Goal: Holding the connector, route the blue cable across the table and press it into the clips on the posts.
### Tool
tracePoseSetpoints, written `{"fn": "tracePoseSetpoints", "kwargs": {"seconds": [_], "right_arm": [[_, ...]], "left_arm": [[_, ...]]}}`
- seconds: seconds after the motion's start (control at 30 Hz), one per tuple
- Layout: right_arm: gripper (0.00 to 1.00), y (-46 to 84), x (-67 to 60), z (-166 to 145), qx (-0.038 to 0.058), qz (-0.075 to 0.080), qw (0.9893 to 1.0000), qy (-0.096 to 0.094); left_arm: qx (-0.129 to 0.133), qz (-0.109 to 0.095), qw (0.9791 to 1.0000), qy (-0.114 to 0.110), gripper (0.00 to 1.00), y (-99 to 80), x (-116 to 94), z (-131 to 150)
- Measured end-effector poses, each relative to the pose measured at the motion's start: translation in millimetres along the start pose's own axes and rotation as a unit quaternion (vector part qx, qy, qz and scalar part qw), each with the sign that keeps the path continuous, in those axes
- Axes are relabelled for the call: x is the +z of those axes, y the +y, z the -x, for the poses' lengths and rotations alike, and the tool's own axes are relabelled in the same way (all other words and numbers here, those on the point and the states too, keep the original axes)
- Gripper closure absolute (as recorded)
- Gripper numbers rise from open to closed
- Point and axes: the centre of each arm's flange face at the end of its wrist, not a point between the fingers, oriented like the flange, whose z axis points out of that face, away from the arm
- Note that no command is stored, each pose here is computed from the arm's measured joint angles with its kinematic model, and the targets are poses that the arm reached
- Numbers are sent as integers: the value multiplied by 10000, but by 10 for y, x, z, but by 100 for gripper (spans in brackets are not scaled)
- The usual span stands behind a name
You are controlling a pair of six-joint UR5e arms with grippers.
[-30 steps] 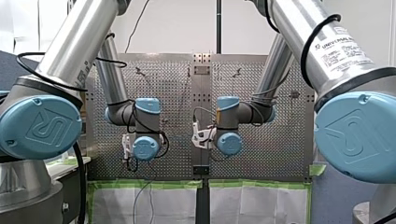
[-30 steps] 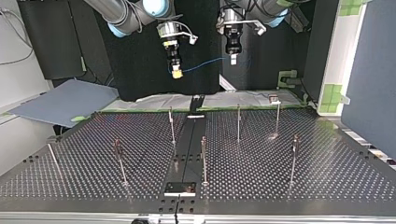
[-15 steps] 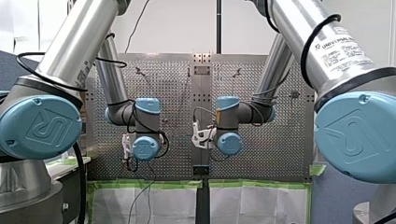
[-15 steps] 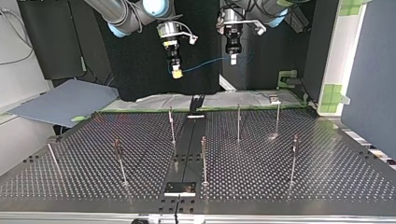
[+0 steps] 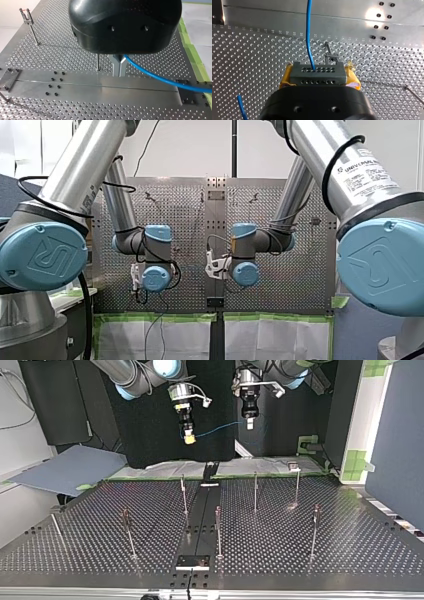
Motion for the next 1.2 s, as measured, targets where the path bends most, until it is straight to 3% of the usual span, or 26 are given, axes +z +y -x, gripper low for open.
{"fn": "tracePoseSetpoints", "kwargs": {"seconds": [0.93,1.07,1.2], "right_arm": [[100,-7,-3,2,-4,-5,10000,-9],[100,-35,-26,105,-53,-35,9998,-172],[100,-43,-95,324,-147,-72,9986,-510]], "left_arm": [[18,-5,10000,22,100,1,14,-12],[139,4,9997,204,100,29,1,-121],[194,8,9994,289,100,43,-13,-181]]}}
